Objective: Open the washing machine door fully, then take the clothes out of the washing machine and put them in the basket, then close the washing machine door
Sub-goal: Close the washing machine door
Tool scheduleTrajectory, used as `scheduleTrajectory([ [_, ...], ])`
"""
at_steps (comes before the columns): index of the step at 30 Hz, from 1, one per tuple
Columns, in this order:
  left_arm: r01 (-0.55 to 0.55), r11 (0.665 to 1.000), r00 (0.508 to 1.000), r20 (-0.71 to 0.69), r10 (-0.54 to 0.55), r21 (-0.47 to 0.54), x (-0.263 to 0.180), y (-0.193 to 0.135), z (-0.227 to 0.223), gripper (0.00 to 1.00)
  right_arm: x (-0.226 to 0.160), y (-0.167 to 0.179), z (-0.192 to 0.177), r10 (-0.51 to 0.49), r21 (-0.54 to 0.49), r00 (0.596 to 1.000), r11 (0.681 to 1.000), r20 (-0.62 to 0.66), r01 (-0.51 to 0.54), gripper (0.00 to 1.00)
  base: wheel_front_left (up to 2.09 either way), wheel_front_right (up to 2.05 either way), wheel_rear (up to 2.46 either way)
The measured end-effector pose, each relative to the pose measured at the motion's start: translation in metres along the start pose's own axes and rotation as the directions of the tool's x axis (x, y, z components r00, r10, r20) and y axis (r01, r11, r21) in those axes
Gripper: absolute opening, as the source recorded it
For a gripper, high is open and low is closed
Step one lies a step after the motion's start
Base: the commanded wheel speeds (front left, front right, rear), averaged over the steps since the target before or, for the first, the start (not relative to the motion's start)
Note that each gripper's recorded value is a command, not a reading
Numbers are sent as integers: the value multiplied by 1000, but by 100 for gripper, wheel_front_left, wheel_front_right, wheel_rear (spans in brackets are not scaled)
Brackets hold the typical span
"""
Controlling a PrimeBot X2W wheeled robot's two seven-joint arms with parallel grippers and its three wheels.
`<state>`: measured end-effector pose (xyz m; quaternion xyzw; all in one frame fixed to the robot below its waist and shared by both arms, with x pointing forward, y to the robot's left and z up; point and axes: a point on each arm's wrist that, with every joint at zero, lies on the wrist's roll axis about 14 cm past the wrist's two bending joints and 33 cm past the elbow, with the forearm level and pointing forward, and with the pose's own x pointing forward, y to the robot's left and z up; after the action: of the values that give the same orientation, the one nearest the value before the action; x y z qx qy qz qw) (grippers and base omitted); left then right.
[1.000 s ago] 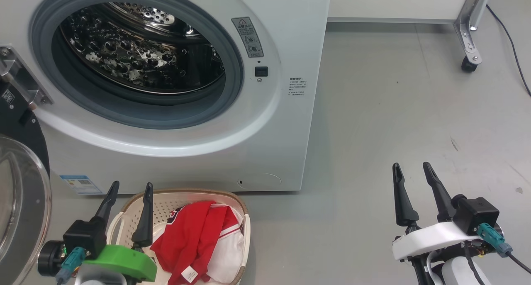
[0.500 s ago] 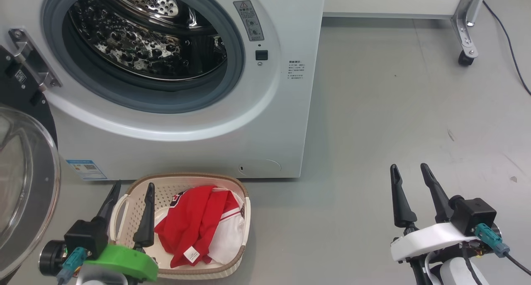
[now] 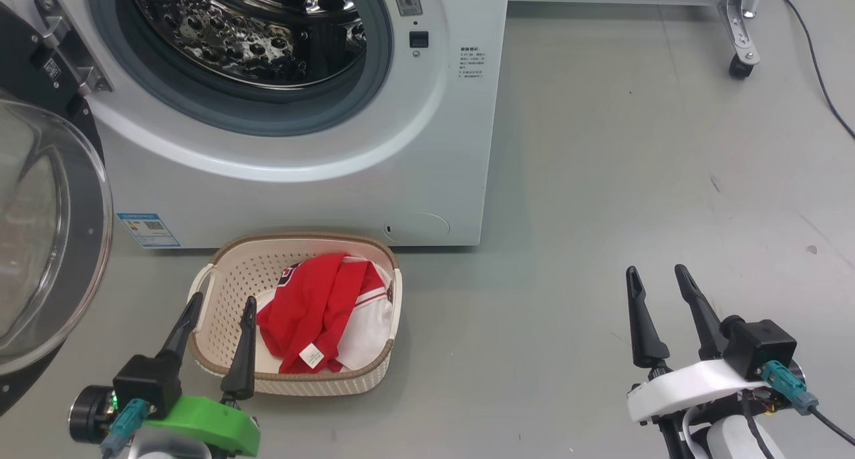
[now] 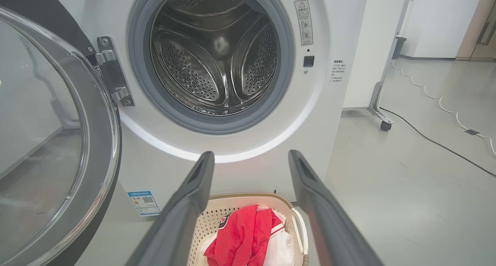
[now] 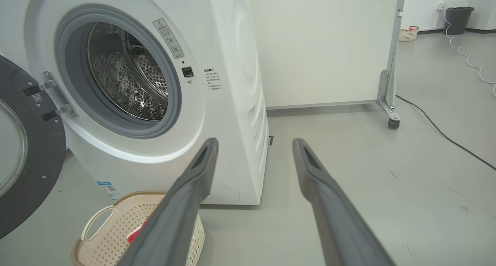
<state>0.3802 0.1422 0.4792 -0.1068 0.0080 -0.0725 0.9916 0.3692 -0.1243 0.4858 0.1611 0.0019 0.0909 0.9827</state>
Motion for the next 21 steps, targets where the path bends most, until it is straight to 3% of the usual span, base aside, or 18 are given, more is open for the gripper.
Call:
scheduleTrajectory([
  [21,-10,1000,1000,7,10,17,1,4,2,100,1,-1,-2,-2,2,1000,1000,-7,2,100,-71,71,0],
])
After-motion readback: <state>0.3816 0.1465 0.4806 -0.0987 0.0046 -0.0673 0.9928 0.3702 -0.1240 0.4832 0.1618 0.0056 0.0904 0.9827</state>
